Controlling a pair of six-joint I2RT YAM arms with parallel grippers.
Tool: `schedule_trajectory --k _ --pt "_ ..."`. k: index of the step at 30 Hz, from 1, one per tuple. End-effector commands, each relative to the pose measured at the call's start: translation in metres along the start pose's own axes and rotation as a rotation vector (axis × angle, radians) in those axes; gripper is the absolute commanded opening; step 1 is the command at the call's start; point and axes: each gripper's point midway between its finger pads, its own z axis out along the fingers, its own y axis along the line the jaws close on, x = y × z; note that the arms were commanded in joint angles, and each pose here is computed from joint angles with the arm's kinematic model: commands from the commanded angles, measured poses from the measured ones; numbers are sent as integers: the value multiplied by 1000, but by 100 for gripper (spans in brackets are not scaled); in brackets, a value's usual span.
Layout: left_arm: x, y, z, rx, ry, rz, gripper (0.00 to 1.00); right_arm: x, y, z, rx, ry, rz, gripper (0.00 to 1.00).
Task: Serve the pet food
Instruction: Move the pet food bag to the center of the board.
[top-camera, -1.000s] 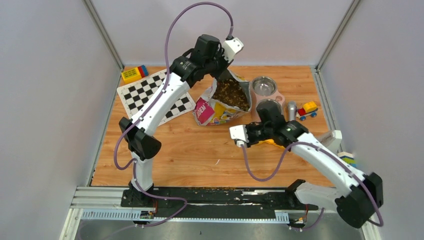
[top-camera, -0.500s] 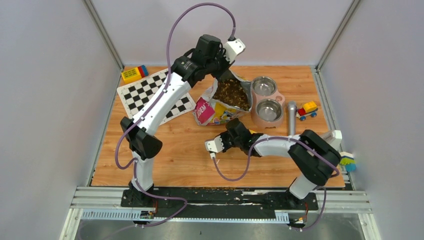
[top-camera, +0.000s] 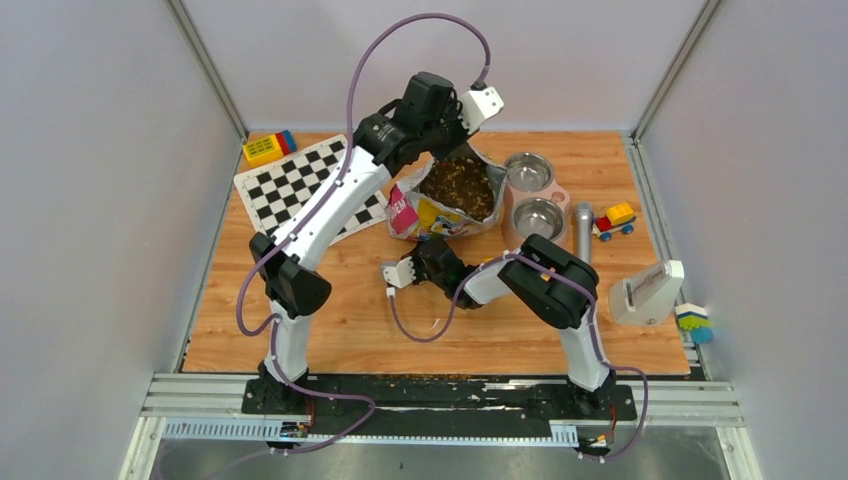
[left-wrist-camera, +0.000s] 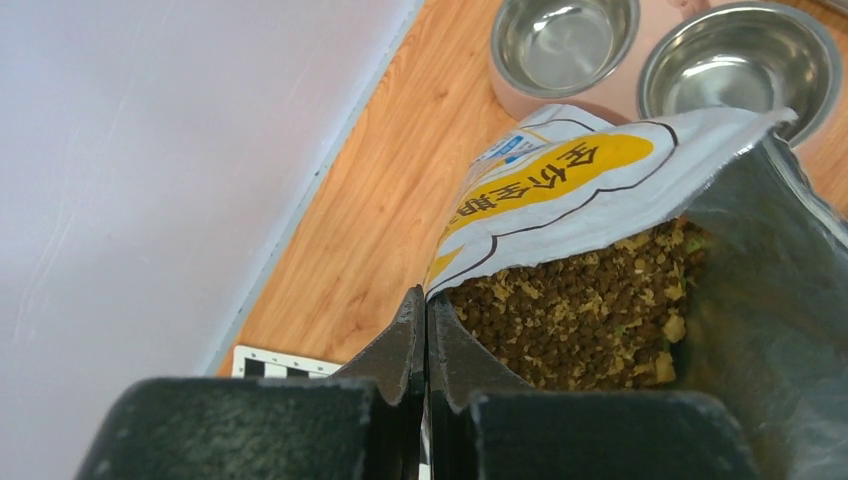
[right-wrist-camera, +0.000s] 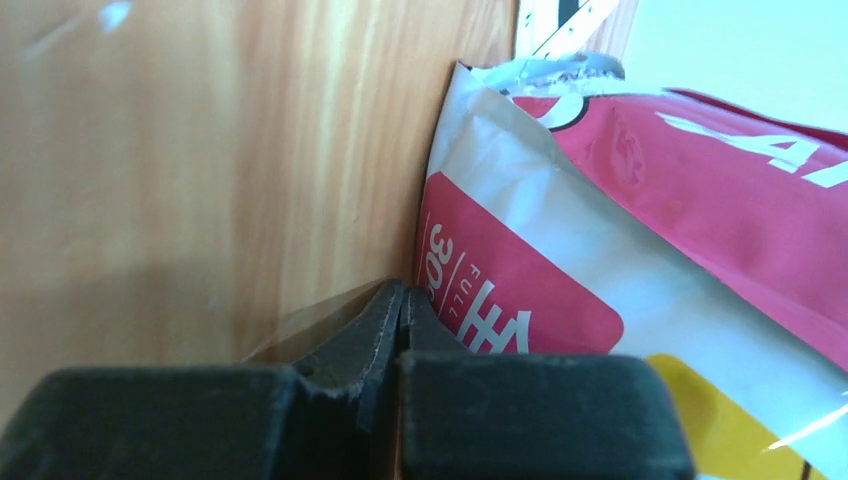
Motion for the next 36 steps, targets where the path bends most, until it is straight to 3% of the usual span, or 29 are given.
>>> schedule_trajectory --k 1,10,17,27,36 --pt "-57 19 -24 -115 -167 67 0 16 -46 22 125 48 66 0" --pt "-45 45 -25 -282 -118 85 0 53 -81 56 150 66 79 0" --pt "-32 66 -24 -417 -55 62 0 58 -88 65 118 30 46 0" --pt "-33 81 -36 -499 -50 41 0 34 -56 -25 -206 -88 152 0" --pt "-31 101 -42 -542 -48 -4 0 79 -48 -47 -237 44 51 0"
